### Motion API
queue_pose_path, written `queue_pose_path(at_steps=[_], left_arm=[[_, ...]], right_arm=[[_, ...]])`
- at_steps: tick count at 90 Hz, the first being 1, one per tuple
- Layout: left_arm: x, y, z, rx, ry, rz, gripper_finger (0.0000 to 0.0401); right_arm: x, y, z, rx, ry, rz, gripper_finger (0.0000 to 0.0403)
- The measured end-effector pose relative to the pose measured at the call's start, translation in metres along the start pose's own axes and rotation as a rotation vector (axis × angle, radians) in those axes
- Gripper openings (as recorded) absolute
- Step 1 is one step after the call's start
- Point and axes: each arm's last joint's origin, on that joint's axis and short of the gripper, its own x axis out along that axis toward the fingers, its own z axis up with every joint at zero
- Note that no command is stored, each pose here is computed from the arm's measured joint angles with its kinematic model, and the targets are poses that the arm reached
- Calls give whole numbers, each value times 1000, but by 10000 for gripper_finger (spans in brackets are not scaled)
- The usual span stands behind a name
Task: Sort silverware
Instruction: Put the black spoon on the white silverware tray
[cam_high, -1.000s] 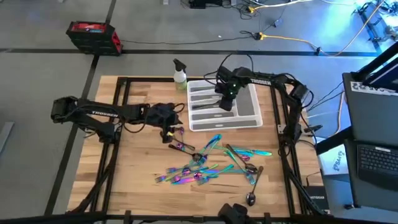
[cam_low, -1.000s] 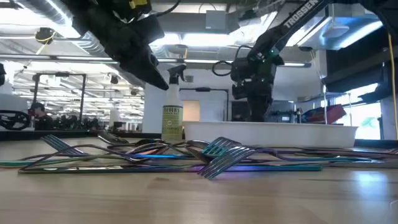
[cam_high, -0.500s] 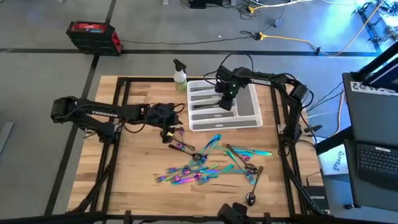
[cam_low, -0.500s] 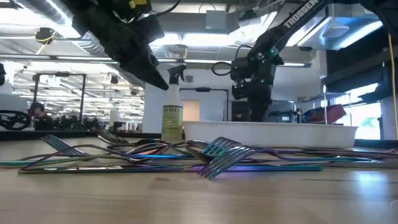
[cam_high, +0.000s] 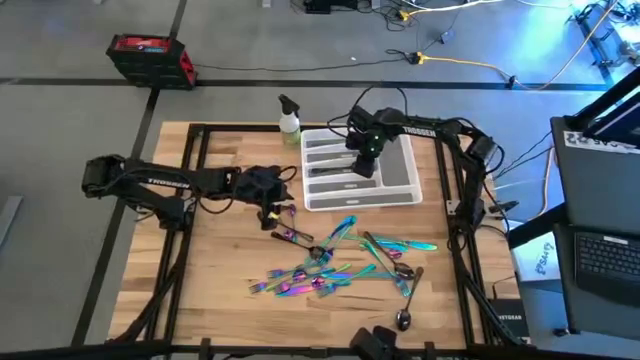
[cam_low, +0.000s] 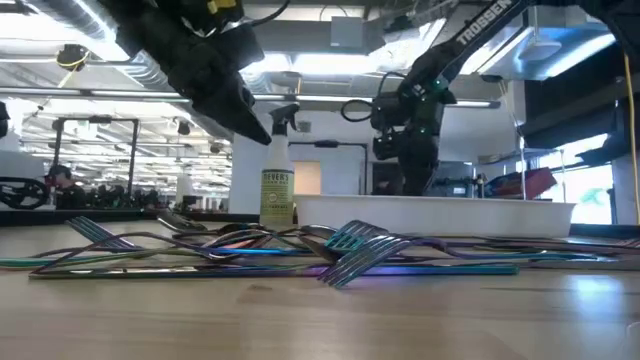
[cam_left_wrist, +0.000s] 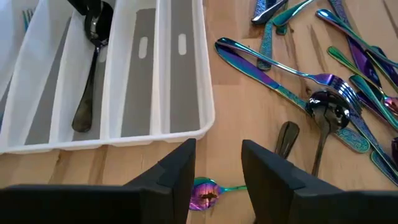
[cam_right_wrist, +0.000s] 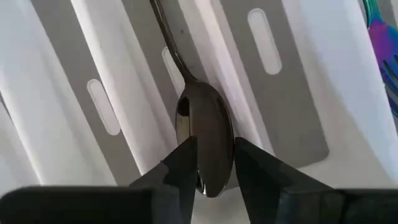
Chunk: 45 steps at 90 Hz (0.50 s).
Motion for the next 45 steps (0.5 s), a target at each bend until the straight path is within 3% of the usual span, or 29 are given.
queue_pose_path(at_steps=[17, 45], left_arm=[[0, 0, 0, 0, 0, 0, 116], [0, 0, 0, 0, 0, 0, 116]], right_arm=[[1, 7, 2, -128, 4, -3, 74], [6, 34, 16, -363, -30, -63, 4]])
